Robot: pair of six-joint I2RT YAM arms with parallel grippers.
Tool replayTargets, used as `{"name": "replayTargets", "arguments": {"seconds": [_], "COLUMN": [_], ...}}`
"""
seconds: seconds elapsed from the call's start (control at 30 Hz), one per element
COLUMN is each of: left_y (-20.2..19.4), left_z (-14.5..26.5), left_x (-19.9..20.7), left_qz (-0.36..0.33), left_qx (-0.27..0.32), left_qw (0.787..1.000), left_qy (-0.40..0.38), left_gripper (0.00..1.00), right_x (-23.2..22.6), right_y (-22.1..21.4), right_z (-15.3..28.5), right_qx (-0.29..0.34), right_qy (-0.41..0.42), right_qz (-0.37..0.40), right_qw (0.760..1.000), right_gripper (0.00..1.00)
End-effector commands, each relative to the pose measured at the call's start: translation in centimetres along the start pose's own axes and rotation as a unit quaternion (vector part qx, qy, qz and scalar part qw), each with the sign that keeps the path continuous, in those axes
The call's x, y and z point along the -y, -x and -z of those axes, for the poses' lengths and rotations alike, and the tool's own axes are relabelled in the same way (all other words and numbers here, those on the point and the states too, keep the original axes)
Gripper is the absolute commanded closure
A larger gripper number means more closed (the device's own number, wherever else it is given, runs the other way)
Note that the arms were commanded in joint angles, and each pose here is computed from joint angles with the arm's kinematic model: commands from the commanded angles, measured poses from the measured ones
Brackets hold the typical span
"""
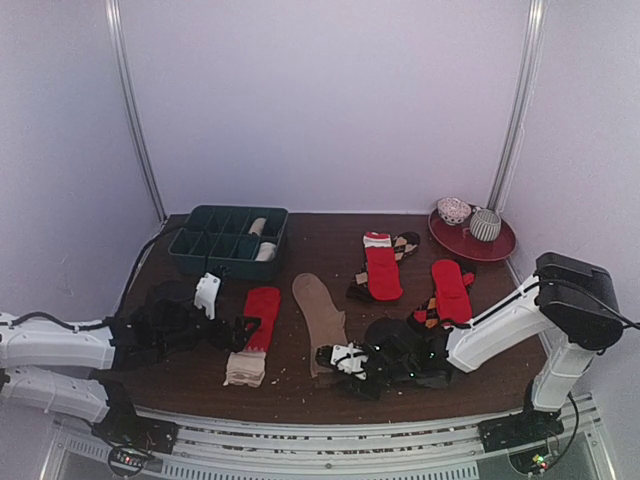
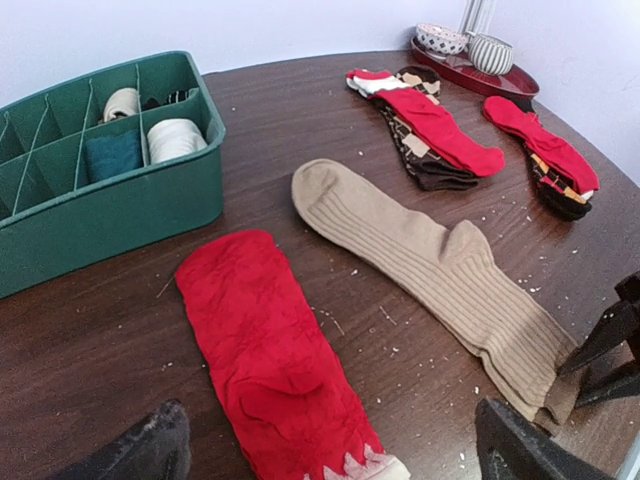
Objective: Roll the socks
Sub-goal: Pick up the pair of socks from the center of the board, then roll a pair of socks at the center of the board.
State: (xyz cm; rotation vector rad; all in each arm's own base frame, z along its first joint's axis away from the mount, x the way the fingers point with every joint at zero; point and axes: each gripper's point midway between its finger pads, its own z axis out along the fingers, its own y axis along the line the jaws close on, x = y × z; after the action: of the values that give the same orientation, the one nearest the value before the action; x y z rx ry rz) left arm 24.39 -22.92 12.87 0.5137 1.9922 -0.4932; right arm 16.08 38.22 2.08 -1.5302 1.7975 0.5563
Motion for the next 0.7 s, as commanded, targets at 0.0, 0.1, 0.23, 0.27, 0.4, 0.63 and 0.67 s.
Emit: {"name": "replayTargets", "arguments": {"seconds": [0.0,0.1,0.23,0.27,0.4,0.63,0.67], "left_y": [0.4,0.4,-0.2,-0.5,-1.9,-3.6,-3.9], "left_z": [0.4,0.8,1.7,2.0,2.0,1.1,0.9], "left_x": [1.6,3.6,8.2,9.6,13.3,16.9,17.3], "left_qz": [-0.026,-0.041,-0.084,-0.105,-0.155,-0.194,-0.195], "left_qx": [0.015,0.031,0.06,0.069,0.095,0.104,0.103], "left_qw": [0.998,0.993,0.978,0.972,0.951,0.92,0.918], "left_qy": [-0.05,-0.106,-0.18,-0.198,-0.251,-0.325,-0.331], "left_gripper": [0.02,0.04,0.02,0.02,0.02,0.02,0.02], "right_x": [-1.2,-1.6,-3.0,-3.3,-3.7,-2.1,-2.0], "right_y": [-2.6,-2.4,-1.3,-0.9,1.2,1.7,1.7], "right_z": [-0.7,-0.4,0.7,0.9,2.2,2.3,2.1], "right_qx": [-0.06,-0.081,-0.106,-0.105,-0.074,-0.063,-0.064], "right_qy": [0.04,0.06,0.109,0.13,0.211,0.236,0.236], "right_qz": [-0.091,-0.156,-0.229,-0.257,-0.359,-0.417,-0.42], "right_qw": [0.993,0.983,0.961,0.952,0.906,0.875,0.874], "right_gripper": [0.81,0.85,0.9,0.91,0.96,0.97,0.97]}}
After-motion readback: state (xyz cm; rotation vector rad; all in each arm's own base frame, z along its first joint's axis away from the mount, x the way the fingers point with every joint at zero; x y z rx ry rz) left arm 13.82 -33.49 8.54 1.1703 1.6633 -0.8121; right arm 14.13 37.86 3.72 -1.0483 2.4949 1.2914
